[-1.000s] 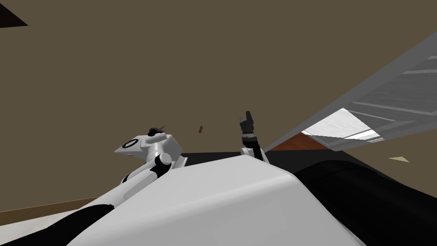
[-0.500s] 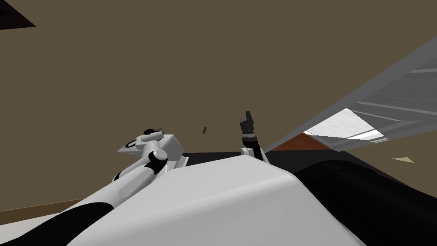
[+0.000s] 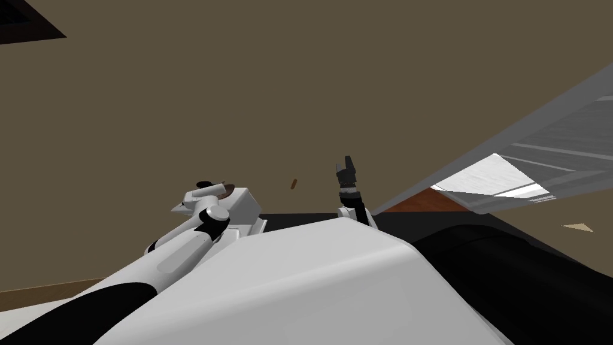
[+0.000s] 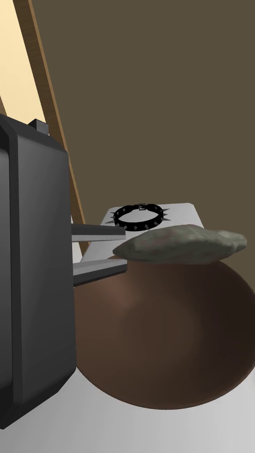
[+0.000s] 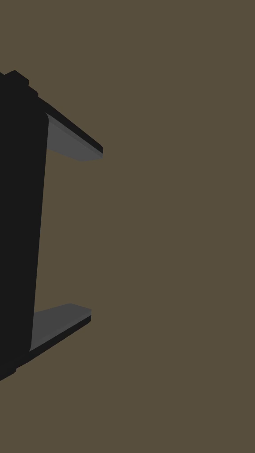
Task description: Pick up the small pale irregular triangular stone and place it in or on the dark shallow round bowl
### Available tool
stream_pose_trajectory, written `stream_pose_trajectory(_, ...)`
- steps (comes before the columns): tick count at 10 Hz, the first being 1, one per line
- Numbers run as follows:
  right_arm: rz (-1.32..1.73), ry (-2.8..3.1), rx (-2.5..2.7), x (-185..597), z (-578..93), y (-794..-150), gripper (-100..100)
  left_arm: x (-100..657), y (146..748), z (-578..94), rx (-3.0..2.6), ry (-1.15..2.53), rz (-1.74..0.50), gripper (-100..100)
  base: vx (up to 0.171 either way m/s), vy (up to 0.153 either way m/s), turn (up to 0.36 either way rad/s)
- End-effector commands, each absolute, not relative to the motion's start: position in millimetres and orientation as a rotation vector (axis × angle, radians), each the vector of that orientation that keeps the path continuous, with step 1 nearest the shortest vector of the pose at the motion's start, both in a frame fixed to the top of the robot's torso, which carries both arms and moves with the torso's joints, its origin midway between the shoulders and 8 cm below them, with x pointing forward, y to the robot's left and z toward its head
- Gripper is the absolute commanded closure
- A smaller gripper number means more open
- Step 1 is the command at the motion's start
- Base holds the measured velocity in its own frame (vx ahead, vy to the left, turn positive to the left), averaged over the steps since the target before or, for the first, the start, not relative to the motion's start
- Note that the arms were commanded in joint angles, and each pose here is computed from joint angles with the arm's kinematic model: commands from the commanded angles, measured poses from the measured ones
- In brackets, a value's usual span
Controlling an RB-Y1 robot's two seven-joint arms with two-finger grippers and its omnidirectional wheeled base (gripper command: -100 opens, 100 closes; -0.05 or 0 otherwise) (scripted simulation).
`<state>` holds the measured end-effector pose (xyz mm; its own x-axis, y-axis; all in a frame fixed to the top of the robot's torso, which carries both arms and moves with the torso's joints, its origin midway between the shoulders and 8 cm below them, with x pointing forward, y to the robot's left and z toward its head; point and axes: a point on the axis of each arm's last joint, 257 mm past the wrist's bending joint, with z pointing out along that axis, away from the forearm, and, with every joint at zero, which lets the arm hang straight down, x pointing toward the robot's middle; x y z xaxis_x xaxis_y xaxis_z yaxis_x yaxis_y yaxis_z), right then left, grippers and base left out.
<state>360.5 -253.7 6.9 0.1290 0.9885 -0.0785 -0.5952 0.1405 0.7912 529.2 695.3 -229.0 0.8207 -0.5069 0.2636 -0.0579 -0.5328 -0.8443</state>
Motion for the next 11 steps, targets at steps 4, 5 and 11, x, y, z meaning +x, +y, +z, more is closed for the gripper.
stream_pose_trajectory(4,1.296,0.713,0.693,360.5,6.9,-253.6,0,527.9,696.5,-229.7,-2.076,0.413,-0.608,-100,0.000,0.010,0.004)
stream_pose_trajectory(5,1.296,0.713,0.693,360.5,6.9,-253.6,0,527.9,696.5,-229.7,-2.076,0.413,-0.608,-100,0.000,0.000,0.000)
stream_pose_trajectory(11,1.296,0.713,0.692,360.5,6.9,-253.6,0,534.1,706.6,-190.9,-2.077,0.386,-0.588,-100,-0.032,0.006,-0.043)
